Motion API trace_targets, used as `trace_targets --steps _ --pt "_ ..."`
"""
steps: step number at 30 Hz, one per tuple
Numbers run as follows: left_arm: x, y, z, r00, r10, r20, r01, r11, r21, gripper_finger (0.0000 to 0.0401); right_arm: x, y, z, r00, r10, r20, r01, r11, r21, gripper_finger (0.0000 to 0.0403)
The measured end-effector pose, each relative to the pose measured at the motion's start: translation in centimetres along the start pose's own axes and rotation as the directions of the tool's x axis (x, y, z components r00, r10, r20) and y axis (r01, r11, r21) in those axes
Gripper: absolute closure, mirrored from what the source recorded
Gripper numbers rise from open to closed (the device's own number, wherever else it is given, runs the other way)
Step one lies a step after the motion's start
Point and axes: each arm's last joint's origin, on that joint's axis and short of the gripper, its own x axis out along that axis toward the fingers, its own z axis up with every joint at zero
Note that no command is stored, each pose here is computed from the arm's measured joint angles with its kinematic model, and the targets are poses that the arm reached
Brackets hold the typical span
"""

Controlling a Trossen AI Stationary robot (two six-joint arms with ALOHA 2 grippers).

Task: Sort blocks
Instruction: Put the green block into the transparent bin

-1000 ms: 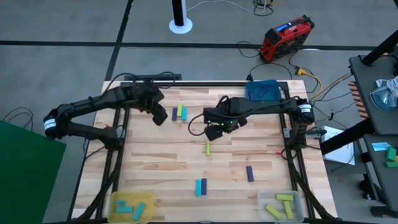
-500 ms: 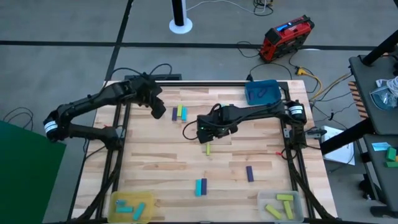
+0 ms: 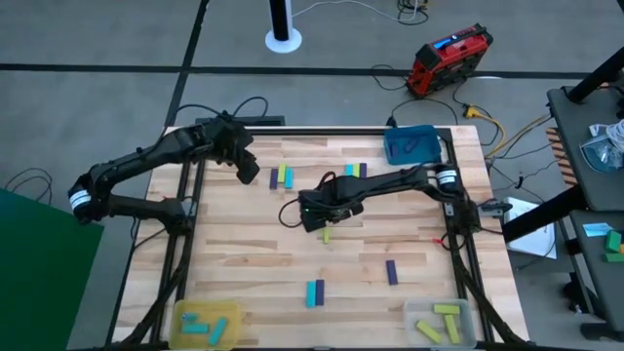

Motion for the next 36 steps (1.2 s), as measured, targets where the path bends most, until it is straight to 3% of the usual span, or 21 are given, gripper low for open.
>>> trace_targets --steps 12,21,36 --pt "0.0 0.0 0.0 1.000 0.000 -0.002 0.000 1.000 -0.005 0.0380 3.4 1.1 0.2 0.994 -0.032 -0.101 0.031 0.999 -0.006 0.0199" --pt "0.0 0.0 0.0 1.000 0.000 -0.002 0.000 1.000 -0.002 0.0380 3.8 1.1 0.3 0.994 -0.032 -0.104 0.029 0.999 -0.035 0.0202" --pt "0.0 0.0 0.0 1.000 0.000 -0.002 0.000 1.000 -0.002 0.0380 3.9 1.2 0.3 0.995 -0.032 -0.097 0.025 0.998 -0.063 0.0281"
